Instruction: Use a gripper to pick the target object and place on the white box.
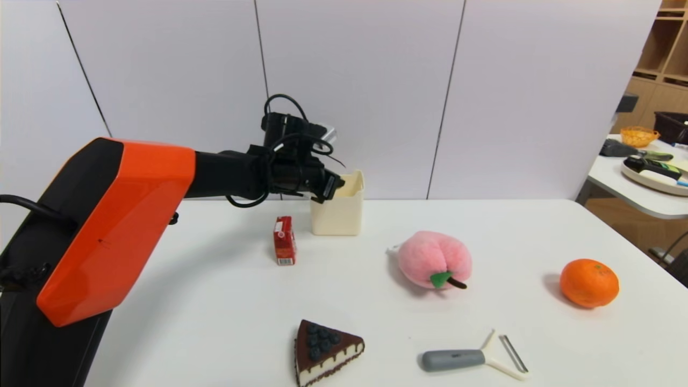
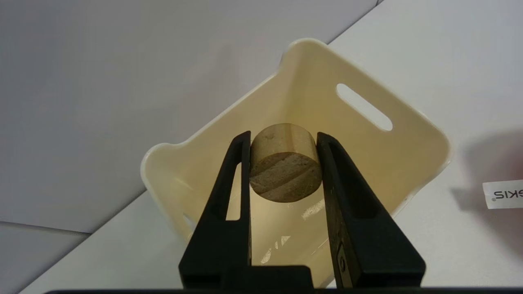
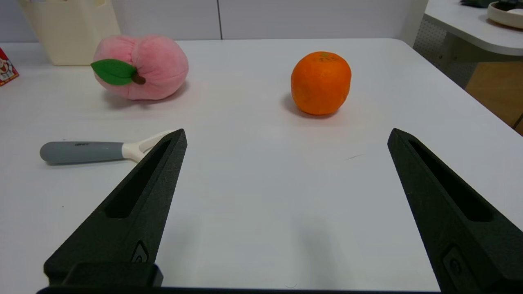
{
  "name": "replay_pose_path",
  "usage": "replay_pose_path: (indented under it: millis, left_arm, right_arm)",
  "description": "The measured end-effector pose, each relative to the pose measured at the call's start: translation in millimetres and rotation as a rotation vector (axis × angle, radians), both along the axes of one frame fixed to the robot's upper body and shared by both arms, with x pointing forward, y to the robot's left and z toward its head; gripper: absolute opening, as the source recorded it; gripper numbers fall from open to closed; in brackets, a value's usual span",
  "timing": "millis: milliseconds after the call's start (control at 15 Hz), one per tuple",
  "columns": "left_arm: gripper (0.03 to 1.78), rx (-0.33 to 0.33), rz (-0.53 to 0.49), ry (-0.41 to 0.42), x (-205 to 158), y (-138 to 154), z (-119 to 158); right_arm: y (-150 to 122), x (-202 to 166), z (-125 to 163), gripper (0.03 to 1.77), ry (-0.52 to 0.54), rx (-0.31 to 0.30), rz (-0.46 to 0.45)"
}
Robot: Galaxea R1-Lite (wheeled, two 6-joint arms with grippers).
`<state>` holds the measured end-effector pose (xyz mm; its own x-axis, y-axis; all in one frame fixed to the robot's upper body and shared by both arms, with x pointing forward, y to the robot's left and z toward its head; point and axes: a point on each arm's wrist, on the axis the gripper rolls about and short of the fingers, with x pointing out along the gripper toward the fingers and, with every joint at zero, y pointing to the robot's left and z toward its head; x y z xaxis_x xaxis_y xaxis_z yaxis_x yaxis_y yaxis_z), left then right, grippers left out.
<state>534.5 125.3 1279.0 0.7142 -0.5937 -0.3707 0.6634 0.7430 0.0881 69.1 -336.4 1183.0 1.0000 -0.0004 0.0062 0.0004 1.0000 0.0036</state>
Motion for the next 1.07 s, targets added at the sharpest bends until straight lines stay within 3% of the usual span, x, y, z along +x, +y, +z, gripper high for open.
replay_pose_path:
  millis: [533, 800, 1067]
  left_arm:
    - [0.52, -0.006, -0.005, 0.001, 2.5, -5.3, -4.6]
    - [1.00, -0.013, -0.017, -0.019, -0.2, -10.3, -0.7]
    - [1.29, -0.019, -0.019, -0.043, -4.7, -10.2, 10.6]
  right_arm:
    - [0.0, 0.0, 0.0, 1.70, 0.000, -0.001, 0.000]
    - [0.0, 0.0, 0.0, 1.70, 0.000, 0.000, 0.000]
    - [0.0, 0.0, 0.0, 1.70, 0.000, -0.001, 0.000]
